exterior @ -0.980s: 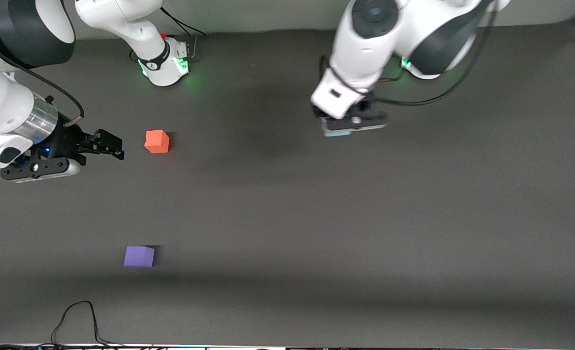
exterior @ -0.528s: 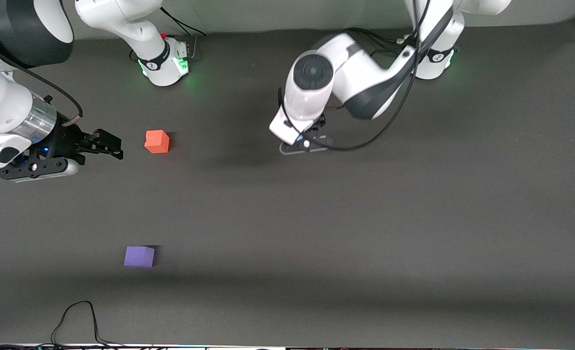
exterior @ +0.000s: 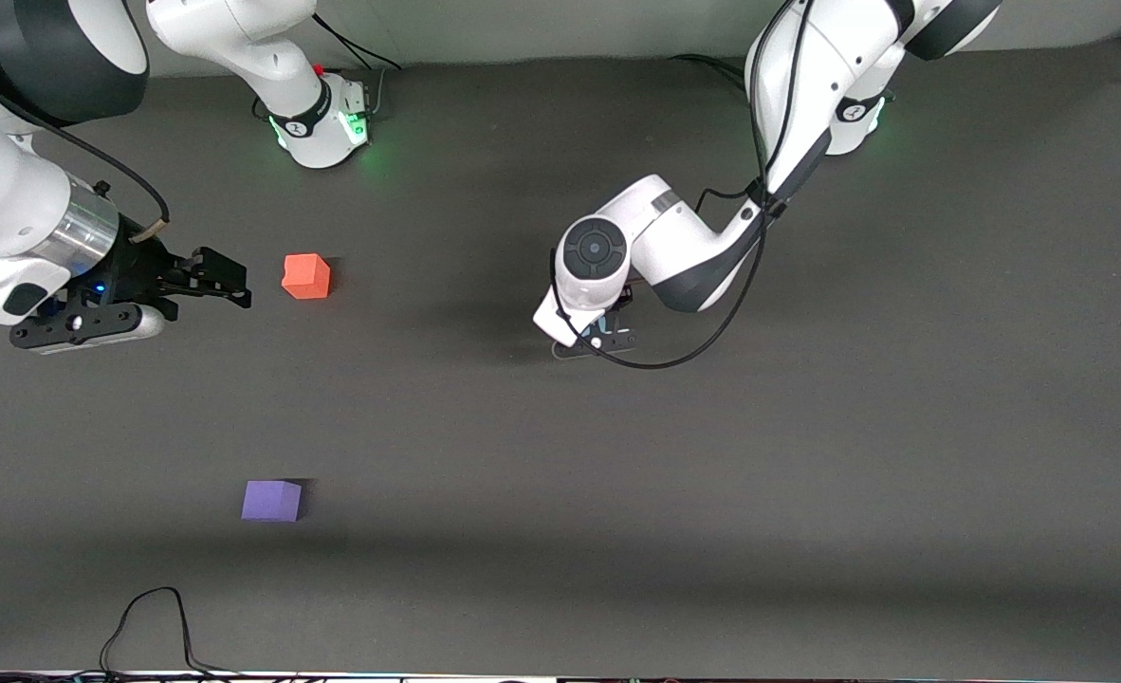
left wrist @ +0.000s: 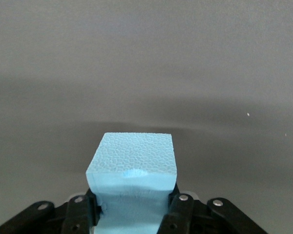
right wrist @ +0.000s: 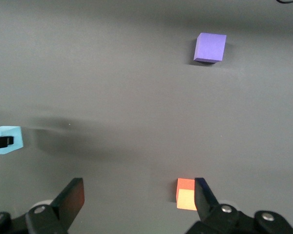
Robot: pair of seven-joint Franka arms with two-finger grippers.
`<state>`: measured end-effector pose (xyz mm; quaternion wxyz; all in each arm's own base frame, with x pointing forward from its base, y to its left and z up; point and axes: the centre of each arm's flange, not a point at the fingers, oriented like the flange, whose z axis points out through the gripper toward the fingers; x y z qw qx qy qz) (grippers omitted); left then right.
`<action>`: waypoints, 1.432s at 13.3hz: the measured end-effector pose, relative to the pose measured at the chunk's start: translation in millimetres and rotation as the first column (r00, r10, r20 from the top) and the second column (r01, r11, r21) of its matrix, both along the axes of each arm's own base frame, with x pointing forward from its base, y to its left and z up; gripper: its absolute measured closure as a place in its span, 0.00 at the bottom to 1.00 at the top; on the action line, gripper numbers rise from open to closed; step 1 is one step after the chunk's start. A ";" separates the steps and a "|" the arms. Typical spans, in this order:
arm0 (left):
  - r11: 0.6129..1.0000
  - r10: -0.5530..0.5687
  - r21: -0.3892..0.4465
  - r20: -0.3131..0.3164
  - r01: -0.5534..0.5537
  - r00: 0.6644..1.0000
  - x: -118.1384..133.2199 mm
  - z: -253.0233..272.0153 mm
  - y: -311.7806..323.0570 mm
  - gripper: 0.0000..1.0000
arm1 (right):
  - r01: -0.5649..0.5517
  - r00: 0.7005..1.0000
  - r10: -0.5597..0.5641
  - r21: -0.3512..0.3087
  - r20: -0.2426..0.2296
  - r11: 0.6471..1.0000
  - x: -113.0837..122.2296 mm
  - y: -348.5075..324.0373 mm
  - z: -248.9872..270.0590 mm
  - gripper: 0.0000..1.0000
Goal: Place blue block between orange and purple blocks
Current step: 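Carry the blue block with the left gripper toward the table middle, then lower the blue block onto the table and open the left gripper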
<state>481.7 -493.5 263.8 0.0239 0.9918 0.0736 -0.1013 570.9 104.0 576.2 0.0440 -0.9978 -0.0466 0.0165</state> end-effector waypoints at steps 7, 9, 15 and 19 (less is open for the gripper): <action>1.000 0.007 -0.022 0.019 -0.007 1.000 -10.7 -48.0 -18.8 0.48 | 0.043 0.999 -0.043 -0.011 -0.013 0.999 12.5 5.6 -10.3 0.00; 1.000 0.001 -0.008 0.027 -0.001 1.000 -13.5 -54.1 -20.7 0.39 | 0.080 0.997 -0.080 -0.013 -0.018 0.997 12.7 6.9 -11.1 0.00; 0.999 0.035 -0.028 0.073 -0.033 0.997 10.6 -25.4 -16.0 0.00 | 0.130 0.990 -0.133 -0.066 -0.039 0.989 8.3 10.8 -13.2 0.00; 0.998 0.047 0.025 0.112 -0.051 0.993 40.5 75.5 27.0 0.01 | 0.197 0.979 -0.201 -0.091 -0.029 0.976 12.0 -35.0 -7.7 0.00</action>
